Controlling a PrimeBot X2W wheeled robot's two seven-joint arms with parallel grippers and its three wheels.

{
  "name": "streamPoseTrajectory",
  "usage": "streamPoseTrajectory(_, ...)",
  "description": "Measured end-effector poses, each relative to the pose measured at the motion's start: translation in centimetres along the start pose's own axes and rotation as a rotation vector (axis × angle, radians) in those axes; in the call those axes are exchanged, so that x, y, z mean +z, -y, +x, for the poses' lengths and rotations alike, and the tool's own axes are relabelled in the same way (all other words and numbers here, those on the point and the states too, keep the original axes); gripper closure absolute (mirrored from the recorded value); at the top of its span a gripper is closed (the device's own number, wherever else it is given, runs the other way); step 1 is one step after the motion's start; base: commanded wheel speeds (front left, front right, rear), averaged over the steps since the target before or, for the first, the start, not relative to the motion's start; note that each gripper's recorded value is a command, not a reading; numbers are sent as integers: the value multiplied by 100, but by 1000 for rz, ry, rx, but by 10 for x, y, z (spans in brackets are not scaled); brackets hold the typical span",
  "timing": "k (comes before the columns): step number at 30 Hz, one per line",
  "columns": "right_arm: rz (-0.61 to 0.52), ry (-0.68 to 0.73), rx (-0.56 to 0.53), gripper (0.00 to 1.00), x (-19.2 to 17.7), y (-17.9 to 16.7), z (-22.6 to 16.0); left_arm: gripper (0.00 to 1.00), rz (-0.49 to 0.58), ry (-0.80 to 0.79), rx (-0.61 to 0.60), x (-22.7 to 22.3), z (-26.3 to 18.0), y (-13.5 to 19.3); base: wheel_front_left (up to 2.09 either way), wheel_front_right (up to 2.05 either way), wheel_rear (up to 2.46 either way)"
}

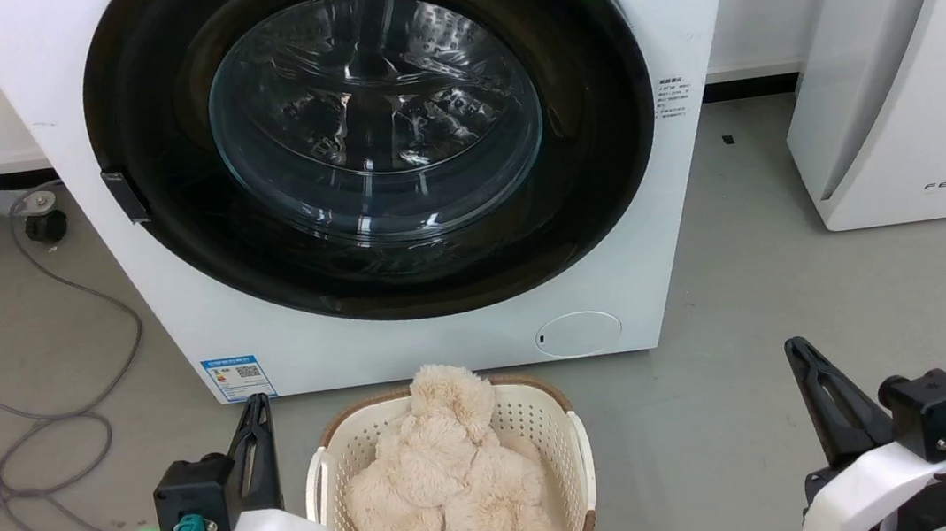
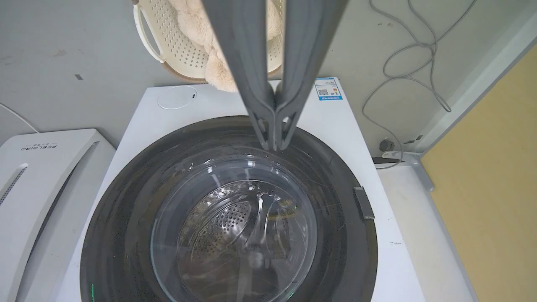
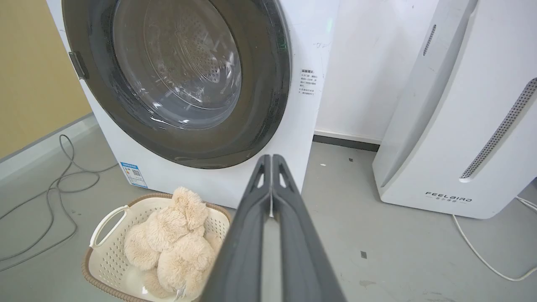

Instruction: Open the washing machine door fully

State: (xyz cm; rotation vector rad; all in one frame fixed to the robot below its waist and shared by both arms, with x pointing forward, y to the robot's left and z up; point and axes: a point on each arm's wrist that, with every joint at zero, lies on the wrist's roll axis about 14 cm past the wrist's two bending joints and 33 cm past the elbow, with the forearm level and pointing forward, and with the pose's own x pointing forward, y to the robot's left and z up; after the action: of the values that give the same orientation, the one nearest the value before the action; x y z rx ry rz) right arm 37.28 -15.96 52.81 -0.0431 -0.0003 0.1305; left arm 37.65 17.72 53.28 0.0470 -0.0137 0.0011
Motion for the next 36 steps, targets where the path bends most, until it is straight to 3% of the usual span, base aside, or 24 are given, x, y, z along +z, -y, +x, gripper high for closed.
streamPoseTrajectory(2, 0, 0, 0, 100, 0, 0, 0, 100, 0, 0, 0, 0, 0, 0, 0, 0, 0)
streamPoseTrajectory(3, 1, 0, 0, 0, 0, 0, 0, 0, 0, 0, 0, 0, 0, 0, 0, 0, 0)
streamPoseTrajectory(4, 1, 0, 0, 100, 0, 0, 0, 100, 0, 0, 0, 0, 0, 0, 0, 0, 0)
streamPoseTrajectory(5, 1, 0, 0, 0, 0, 0, 0, 0, 0, 0, -1, 0, 0, 0, 0, 0, 0)
streamPoseTrajectory(14, 13, -1, -3, 0, -3, 1, -1, 0, -9, -2, -16, -3, 0, 6, 0, 0, 0)
streamPoseTrajectory(15, 14, 0, -3, 63, -3, 1, -1, 0, -10, -3, -17, -3, 0, 6, 0, 0, 0)
streamPoseTrajectory(16, 15, -1, -3, 100, -3, 1, -1, 0, -11, -1, -18, -3, 0, 7, 0, 0, 0)
streamPoseTrajectory(27, 48, 7, -6, 100, -6, 2, -1, 0, -29, 3, -34, -6, 0, 13, 0, 0, 0)
streamPoseTrajectory(36, 194, 43, -27, 100, -2, 8, -1, 0, -47, 13, -39, -6, 1, 16, 0, 0, 0)
